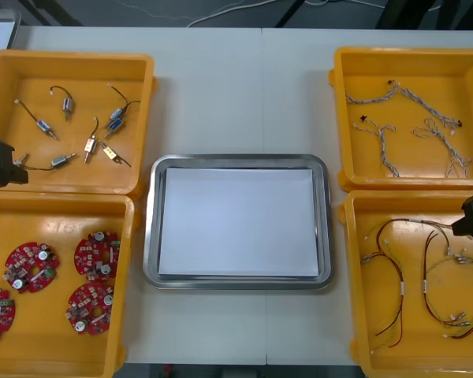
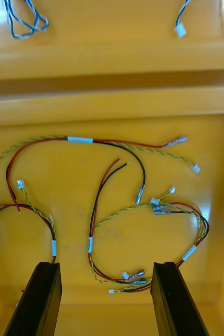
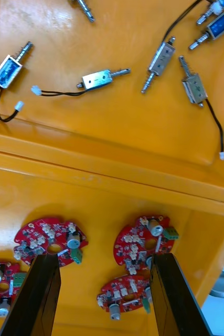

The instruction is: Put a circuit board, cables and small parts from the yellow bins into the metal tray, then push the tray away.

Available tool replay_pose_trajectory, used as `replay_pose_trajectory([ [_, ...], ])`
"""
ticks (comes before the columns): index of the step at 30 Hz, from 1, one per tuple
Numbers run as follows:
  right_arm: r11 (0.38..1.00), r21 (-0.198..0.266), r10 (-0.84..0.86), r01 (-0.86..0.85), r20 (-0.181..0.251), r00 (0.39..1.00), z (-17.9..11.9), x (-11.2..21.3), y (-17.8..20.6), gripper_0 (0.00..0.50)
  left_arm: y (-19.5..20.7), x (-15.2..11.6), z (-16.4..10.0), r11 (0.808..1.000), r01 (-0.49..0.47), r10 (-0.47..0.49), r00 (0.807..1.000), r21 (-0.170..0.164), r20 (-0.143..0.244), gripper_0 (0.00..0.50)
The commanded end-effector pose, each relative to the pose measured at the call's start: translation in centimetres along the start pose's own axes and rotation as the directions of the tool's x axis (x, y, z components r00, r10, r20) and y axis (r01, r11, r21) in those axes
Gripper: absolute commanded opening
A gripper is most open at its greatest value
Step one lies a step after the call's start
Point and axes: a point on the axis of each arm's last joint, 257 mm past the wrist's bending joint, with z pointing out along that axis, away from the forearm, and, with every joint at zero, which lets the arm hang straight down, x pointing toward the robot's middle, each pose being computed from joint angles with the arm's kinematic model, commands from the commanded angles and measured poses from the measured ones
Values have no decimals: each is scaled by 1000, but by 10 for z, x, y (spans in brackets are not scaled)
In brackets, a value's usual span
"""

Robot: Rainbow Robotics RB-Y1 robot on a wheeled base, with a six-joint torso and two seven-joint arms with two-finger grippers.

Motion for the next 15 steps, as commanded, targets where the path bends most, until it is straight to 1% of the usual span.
replay_pose_trajectory([
  [1,1000,23,22,-21,-83,996,16,33,-4,500,14,9,-16,999,-50,51,998,-22,29,500],
  [2,999,26,25,-22,-94,995,18,37,-5,500,21,17,-16,998,-46,47,999,-41,25,500],
  [4,999,28,31,-28,-108,994,22,43,-6,500,31,27,-16,997,-37,38,999,-64,18,500],
  [6,999,28,33,-30,-117,993,25,48,-5,500,40,35,-17,996,-22,24,999,-87,24,500],
  [8,999,27,35,-32,-117,992,31,51,-2,500,50,46,-18,993,1,3,999,-117,36,500],
  [9,999,26,38,-35,-116,993,33,52,-2,500,51,47,-19,993,14,-9,999,-120,43,500],
  [12,999,21,40,-38,-108,993,42,55,2,500,57,61,-16,989,85,-80,996,-121,45,500],
  [15,999,12,42,-41,-89,995,52,57,6,500,60,72,-11,980,161,-155,986,-113,61,500],
])
